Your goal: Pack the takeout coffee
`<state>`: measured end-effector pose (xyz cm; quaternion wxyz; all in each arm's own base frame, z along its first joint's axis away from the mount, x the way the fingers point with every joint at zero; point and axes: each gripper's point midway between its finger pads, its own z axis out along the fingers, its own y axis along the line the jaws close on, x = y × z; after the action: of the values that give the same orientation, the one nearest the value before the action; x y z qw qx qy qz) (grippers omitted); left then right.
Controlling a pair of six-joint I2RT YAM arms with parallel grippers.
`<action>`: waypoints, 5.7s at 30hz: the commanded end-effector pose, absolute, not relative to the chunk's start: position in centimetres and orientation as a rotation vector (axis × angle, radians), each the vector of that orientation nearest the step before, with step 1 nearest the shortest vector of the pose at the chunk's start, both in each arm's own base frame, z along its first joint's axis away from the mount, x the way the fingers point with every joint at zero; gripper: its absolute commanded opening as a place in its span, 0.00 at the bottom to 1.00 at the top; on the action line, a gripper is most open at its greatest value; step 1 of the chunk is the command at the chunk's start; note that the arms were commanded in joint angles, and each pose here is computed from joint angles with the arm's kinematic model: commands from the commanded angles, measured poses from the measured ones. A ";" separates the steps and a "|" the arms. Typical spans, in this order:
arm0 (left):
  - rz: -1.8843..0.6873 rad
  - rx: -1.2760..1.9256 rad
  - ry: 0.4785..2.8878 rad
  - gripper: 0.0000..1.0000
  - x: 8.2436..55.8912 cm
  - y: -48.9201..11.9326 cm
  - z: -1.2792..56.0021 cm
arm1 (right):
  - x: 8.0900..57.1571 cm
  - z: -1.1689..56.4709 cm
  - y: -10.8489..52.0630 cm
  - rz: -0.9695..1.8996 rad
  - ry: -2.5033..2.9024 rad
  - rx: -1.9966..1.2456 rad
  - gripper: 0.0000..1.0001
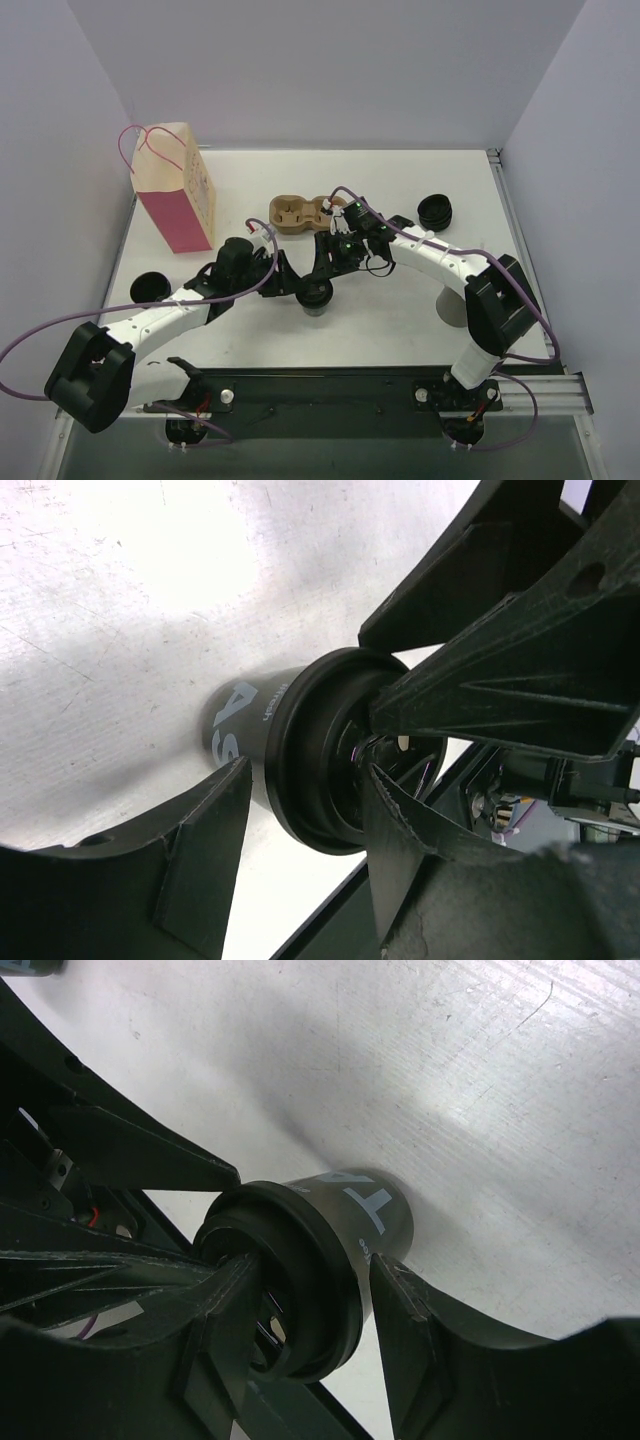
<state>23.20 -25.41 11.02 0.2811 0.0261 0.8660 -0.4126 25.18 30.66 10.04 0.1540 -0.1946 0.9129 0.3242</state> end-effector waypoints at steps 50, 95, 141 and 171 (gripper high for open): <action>-0.913 0.080 2.440 0.54 21.7 -26.1 6.2 | 23.3 12.0 24.4 0.857 2.621 -0.350 0.55; -0.890 0.044 2.547 0.47 18.2 -27.1 1.6 | 19.6 3.5 22.9 1.024 2.636 -0.180 0.21; -0.760 -0.146 2.484 0.44 17.2 -25.2 2.0 | 18.1 11.7 22.2 1.103 2.458 0.170 0.37; -0.694 -0.198 2.486 0.44 16.9 -25.0 1.6 | 16.9 7.8 24.3 1.124 2.510 0.204 0.28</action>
<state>20.98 -29.84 10.04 0.3486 -0.1004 0.8402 -0.4030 17.29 25.07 10.00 0.1898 0.0679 0.8806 0.4288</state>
